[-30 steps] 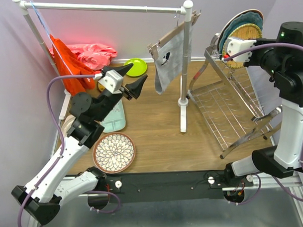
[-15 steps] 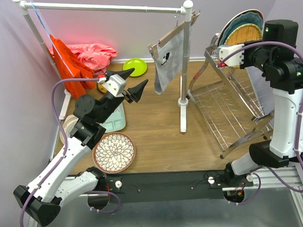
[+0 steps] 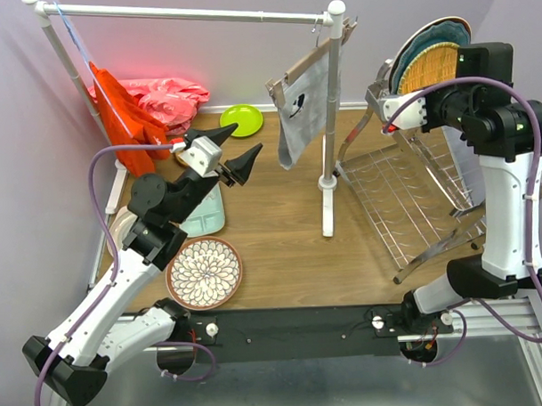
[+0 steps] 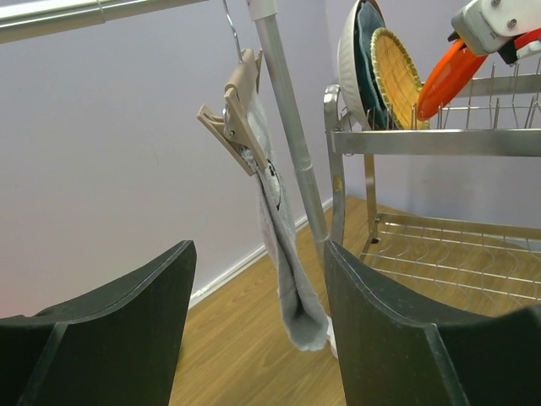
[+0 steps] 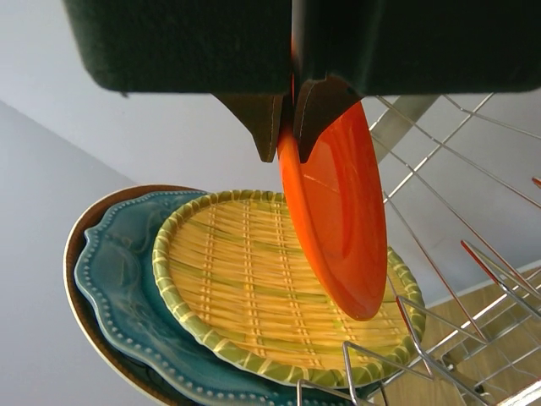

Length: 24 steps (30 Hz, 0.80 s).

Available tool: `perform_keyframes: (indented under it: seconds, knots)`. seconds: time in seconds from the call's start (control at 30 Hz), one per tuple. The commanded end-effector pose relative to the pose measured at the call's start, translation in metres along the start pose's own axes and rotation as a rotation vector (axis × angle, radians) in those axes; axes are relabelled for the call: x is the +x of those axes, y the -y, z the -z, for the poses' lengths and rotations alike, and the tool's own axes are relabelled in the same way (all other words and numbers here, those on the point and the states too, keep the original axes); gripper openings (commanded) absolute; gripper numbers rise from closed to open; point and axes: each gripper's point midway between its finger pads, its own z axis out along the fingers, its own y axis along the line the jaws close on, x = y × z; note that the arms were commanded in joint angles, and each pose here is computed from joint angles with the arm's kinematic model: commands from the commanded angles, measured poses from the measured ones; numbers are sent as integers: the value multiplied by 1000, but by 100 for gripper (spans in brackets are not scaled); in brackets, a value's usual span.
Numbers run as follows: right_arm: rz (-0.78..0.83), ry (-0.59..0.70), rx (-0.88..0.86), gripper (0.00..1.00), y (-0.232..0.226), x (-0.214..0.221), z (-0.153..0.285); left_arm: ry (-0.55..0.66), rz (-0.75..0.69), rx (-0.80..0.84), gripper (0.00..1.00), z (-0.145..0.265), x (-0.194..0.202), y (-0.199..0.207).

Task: Load the plates into the dish rack
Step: Insert the plate into the dish rack

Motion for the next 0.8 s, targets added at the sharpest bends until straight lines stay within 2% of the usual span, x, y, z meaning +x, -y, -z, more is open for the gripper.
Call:
perform_keyframes:
  seconds: [0.0,0.77]
  knots:
    - [17,25,-43,0,-13,-4,4,27,-7,13,71,1,-6,1]
    - [49,37,-107,1,-26,-5,-16,25,-8,3,70,4,-5,-2]
